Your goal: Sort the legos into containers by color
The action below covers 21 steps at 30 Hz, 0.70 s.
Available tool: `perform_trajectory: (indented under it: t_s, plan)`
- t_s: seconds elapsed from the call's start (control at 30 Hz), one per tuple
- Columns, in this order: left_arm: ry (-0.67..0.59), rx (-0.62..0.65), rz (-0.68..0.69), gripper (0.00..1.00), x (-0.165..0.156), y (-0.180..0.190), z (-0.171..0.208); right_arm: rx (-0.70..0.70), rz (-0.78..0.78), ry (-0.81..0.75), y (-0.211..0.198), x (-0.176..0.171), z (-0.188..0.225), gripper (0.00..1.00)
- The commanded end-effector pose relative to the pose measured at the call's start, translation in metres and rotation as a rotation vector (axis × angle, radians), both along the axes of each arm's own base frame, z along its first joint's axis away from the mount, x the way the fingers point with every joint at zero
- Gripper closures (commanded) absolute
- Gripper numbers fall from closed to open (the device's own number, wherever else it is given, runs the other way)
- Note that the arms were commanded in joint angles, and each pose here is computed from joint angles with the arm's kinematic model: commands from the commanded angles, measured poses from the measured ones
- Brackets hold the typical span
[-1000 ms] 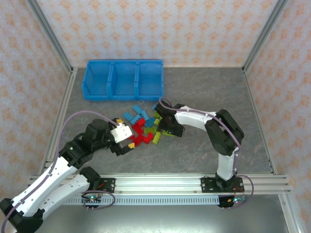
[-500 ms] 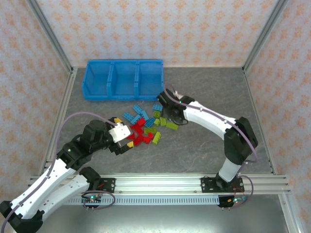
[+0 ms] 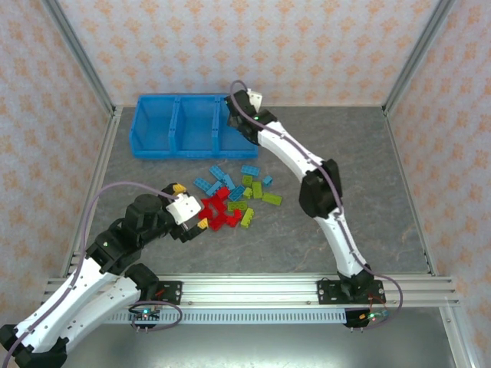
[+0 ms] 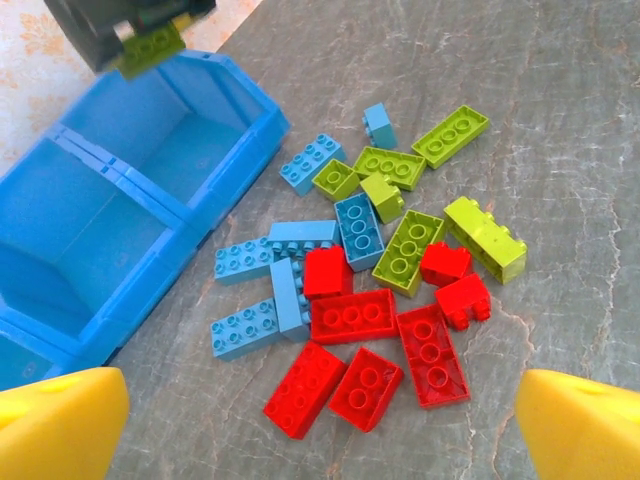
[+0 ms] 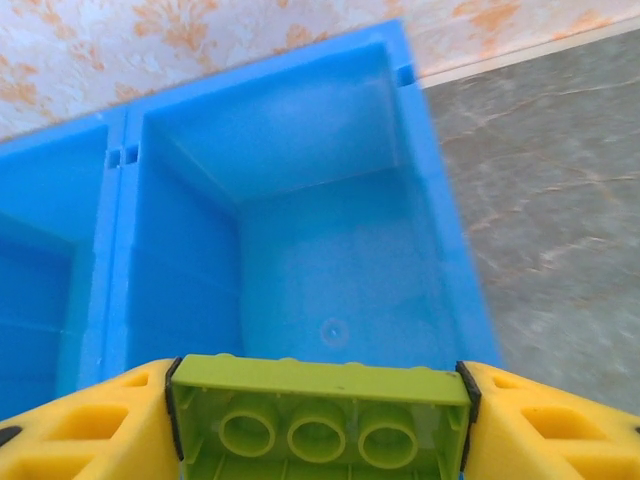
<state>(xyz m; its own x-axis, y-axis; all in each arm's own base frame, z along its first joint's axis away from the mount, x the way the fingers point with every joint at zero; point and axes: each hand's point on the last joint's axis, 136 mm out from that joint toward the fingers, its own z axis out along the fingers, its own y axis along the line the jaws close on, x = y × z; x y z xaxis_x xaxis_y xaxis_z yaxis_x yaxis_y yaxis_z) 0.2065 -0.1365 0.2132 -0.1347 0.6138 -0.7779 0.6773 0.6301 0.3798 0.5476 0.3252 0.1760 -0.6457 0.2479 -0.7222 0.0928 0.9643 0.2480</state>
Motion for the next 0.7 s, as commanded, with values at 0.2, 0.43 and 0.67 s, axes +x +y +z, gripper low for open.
perform_trajectory:
  t_s: [0.2, 0.43, 0.67]
  plan:
    - [-0.016, -0.026, 0.109, 0.00, 0.015, 0.008, 0.004, -0.025, 0.076, 0.008, 0.005, -0.004, 0.020, 0.16]
    - [0.101, -0.128, 0.330, 0.00, 0.033, 0.018, 0.023, 0.017, 0.171, -0.003, -0.004, -0.040, 0.088, 0.13]
    - [0.434, -0.249, 0.819, 0.04, 0.042, 0.039, 0.004, 0.015, 0.311, 0.054, -0.045, -0.130, 0.131, 0.10]
